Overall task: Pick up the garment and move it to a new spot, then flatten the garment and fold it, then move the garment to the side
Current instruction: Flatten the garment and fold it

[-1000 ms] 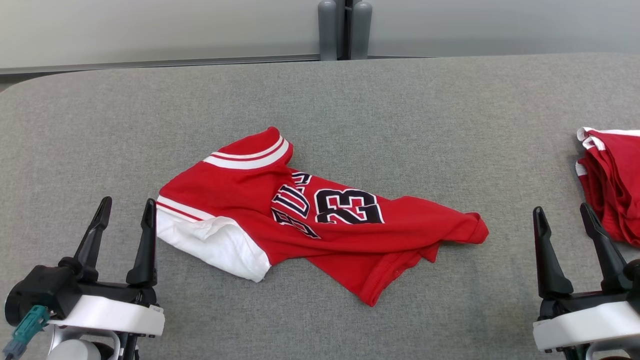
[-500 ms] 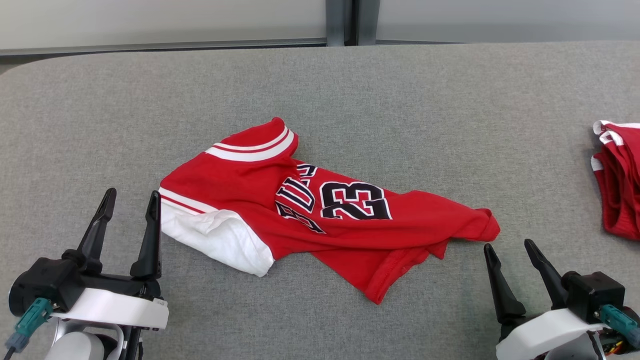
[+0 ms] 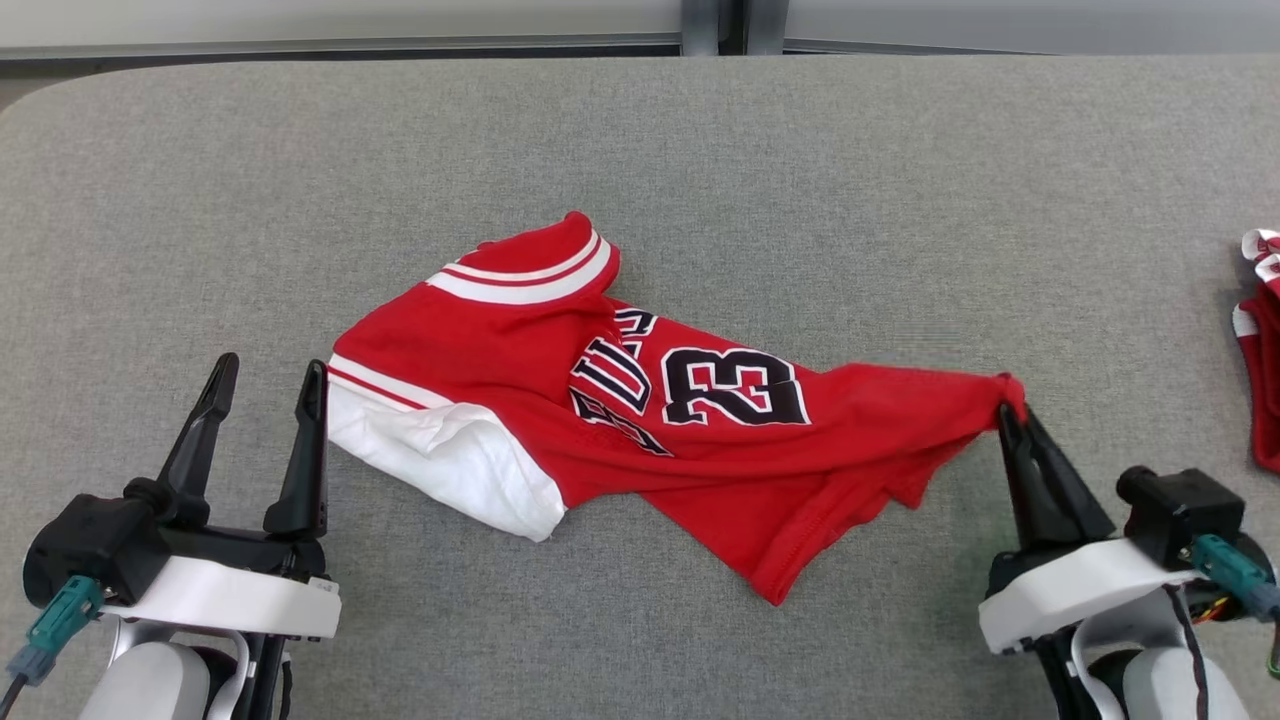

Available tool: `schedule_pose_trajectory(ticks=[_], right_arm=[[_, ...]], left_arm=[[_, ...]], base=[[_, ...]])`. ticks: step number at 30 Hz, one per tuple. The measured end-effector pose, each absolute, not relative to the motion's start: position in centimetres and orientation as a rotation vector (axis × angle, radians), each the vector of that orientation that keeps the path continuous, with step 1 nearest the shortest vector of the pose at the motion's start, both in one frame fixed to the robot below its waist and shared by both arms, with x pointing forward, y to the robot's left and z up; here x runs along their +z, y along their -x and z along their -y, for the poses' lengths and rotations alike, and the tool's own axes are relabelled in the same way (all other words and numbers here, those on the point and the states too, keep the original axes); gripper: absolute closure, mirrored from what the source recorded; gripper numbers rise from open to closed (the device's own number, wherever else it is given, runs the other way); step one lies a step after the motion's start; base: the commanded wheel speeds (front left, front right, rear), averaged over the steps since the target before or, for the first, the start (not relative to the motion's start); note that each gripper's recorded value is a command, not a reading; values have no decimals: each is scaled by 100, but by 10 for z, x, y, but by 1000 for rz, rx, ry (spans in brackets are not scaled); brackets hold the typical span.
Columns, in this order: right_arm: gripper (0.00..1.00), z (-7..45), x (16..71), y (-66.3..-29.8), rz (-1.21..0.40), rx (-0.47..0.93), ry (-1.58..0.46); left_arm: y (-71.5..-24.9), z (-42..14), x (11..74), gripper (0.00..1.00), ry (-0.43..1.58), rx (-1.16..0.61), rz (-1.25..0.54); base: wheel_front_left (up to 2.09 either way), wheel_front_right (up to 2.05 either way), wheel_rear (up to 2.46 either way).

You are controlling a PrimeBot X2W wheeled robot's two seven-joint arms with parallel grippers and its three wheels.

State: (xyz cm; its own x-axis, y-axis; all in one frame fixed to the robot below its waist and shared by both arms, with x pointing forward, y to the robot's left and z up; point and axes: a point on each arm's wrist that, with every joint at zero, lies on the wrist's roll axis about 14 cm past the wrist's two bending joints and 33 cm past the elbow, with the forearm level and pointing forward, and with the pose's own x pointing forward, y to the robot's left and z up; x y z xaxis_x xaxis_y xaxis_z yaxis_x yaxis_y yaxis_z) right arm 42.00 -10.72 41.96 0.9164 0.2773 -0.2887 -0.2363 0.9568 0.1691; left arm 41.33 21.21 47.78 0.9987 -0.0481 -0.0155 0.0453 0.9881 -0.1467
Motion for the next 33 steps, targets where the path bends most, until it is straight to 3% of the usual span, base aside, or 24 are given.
schedule_pose_trajectory(ticks=[11, 21, 22, 23, 24, 33], right_arm=[[100, 106, 478, -485, -164, 268, -14], [100, 80, 442, -529, -272, 316, -14], [93, 78, 438, -531, -276, 321, -21], [51, 76, 434, -534, -279, 321, -25], [0, 77, 428, -535, -291, 321, -22], [0, 90, 436, -537, -179, 283, -41]], left_arm=[[-422, -214, 478, 0, 155, -42, -8], [-427, -217, 467, 0, 169, -37, -29], [-427, -218, 465, 0, 167, -33, -32], [-427, -218, 464, 0, 167, -35, -36], [-428, -218, 462, 0, 167, -36, -41], [-430, -212, 459, 0, 168, -57, -44]], base=[[0, 0, 0], [0, 0, 0], [0, 0, 0], [0, 0, 0], [0, 0, 0], [0, 0, 0]])
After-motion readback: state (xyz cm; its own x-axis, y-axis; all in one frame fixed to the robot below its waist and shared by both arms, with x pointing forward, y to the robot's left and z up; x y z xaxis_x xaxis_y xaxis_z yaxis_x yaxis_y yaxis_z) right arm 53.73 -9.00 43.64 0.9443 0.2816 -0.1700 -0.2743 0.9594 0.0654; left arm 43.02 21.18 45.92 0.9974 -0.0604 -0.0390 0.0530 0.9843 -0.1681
